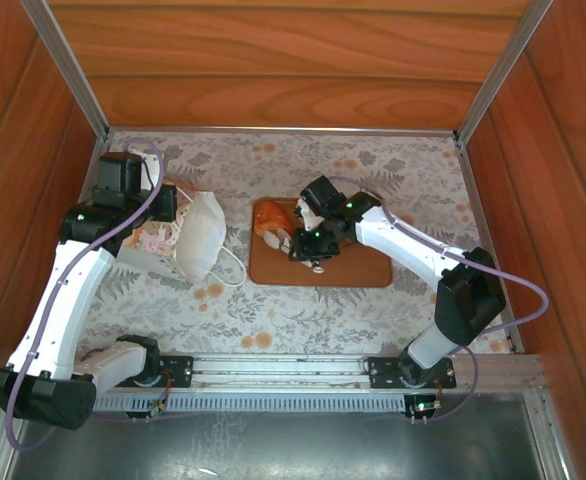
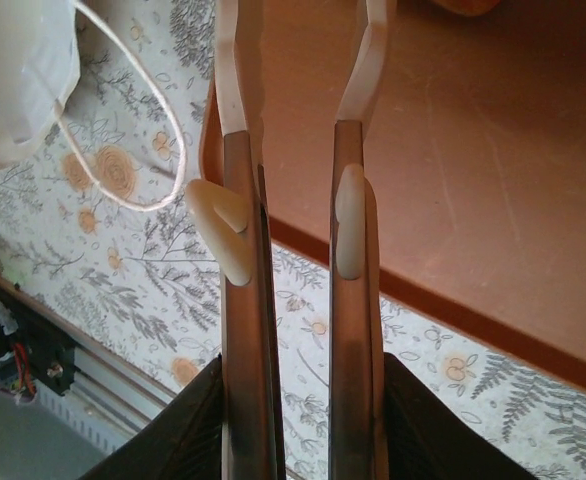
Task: Take the fake bread out of the paper bag
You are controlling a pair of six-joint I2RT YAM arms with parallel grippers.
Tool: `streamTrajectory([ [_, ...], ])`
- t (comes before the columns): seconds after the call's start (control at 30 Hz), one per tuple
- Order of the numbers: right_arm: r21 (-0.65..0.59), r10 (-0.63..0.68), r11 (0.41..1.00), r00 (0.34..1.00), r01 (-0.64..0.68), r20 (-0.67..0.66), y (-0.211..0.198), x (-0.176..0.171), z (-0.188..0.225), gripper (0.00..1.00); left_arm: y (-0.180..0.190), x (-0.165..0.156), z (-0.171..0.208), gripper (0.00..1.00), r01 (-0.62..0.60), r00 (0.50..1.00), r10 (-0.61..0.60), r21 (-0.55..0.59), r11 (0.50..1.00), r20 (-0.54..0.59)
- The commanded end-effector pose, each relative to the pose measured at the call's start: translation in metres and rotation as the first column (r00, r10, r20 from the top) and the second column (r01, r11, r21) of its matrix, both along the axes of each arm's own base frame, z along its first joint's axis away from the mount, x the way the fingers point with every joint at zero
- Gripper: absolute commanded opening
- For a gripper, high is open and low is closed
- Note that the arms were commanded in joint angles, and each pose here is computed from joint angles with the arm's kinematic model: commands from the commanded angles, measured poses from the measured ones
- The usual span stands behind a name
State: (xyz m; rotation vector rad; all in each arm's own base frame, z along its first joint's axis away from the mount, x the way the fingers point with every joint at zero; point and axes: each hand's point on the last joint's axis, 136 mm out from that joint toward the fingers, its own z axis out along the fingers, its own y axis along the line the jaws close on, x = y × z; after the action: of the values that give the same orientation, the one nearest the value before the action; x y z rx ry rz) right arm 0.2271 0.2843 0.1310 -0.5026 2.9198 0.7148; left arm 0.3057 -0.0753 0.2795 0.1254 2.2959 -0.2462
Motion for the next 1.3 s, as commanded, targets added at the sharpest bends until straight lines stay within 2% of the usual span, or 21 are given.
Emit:
streamTrajectory([
  [0.0, -0.024, 0.0, 1.0, 0.999, 0.001, 0.035, -0.008, 0.004, 0.008, 0.37, -0.002, 0.003, 0.014, 0.0, 0.019, 0.999, -0.019, 0.009, 1.0, 0.048],
  [0.13, 0.142, 0.061, 0.988, 0.997, -0.067, 0.051, 0.008, -0.01, 0.041, 0.38, -0.006, 0.0, 0.013, 0.0, 0.052, 0.997, -0.052, 0.008, 0.999, 0.051],
  [0.27, 0.346, 0.128, 0.928, 0.99, -0.139, 0.054, 0.031, -0.028, 0.074, 0.38, -0.012, -0.008, 0.016, 0.0, 0.105, 0.992, -0.105, 0.006, 0.994, 0.069],
  [0.43, 0.49, 0.201, 0.848, 0.978, -0.203, 0.057, 0.065, -0.046, 0.095, 0.38, -0.019, -0.019, 0.024, 0.0, 0.166, 0.982, -0.165, -0.007, 0.986, 0.097],
  [0.7, 0.517, 0.333, 0.802, 0.943, -0.298, 0.026, 0.122, -0.074, 0.077, 0.38, -0.019, -0.031, 0.03, 0.0, 0.191, 0.976, -0.19, 0.001, 0.982, 0.107],
  [0.8, 0.465, 0.335, 0.825, 0.941, -0.321, 0.054, 0.145, -0.071, 0.059, 0.39, -0.019, -0.031, 0.031, 0.0, 0.184, 0.978, -0.183, -0.002, 0.983, 0.104],
  [0.93, 0.48, 0.295, 0.833, 0.955, -0.275, 0.036, 0.175, -0.056, 0.04, 0.38, -0.021, -0.03, 0.029, 0.0, 0.191, 0.978, -0.189, -0.015, 0.981, 0.092],
  [1.0, 0.48, 0.314, 0.828, 0.949, -0.291, 0.035, 0.187, -0.055, 0.036, 0.38, -0.021, -0.03, 0.029, 0.0, 0.188, 0.979, -0.185, -0.018, 0.982, 0.09],
  [1.07, 0.442, 0.305, 0.85, 0.952, -0.286, 0.029, 0.192, -0.048, 0.026, 0.39, -0.021, -0.032, 0.029, 0.0, 0.186, 0.979, -0.184, -0.022, 0.982, 0.092],
  [1.27, 0.465, 0.342, 0.827, 0.939, -0.315, 0.027, 0.211, -0.046, 0.026, 0.43, -0.02, -0.032, 0.028, 0.0, 0.174, 0.981, -0.171, -0.032, 0.984, 0.087],
])
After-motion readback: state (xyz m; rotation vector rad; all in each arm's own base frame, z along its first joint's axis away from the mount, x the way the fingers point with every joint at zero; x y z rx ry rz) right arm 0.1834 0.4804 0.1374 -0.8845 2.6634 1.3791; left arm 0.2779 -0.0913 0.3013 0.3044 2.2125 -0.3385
